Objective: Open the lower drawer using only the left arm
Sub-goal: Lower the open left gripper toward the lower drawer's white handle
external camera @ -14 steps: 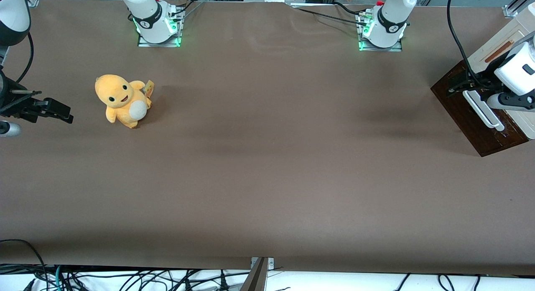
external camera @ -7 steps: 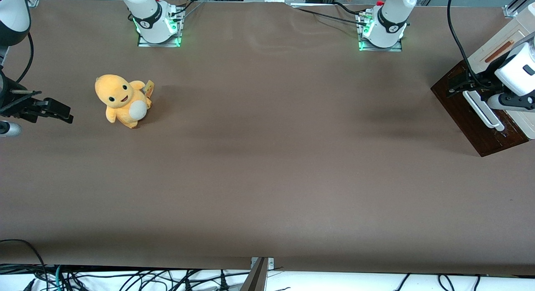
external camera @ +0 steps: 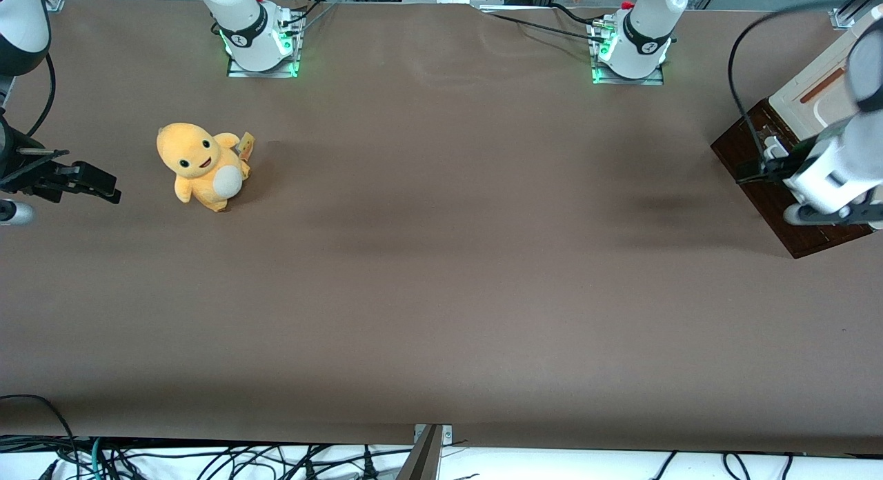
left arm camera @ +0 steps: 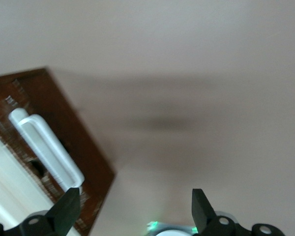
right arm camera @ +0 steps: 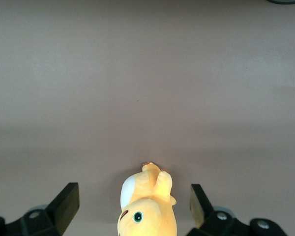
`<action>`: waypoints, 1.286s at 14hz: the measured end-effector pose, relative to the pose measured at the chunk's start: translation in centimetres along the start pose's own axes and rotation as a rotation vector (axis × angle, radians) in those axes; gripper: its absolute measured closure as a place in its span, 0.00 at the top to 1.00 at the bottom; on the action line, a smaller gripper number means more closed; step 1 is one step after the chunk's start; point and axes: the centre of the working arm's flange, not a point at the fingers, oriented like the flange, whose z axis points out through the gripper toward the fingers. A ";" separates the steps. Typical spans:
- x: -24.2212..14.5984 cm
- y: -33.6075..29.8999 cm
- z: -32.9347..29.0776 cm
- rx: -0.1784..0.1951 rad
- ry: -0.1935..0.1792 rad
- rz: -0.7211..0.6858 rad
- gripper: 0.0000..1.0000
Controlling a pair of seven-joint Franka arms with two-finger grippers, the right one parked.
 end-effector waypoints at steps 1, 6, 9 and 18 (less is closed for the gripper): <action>1.4 -0.1 2.4 0.082 -0.052 -0.019 1.00; 6.1 -0.7 14.5 0.403 -0.310 -0.142 1.00; 7.1 -0.8 19.3 0.540 -0.408 -0.190 1.00; 8.3 -2.3 27.0 0.852 -0.537 -0.212 0.81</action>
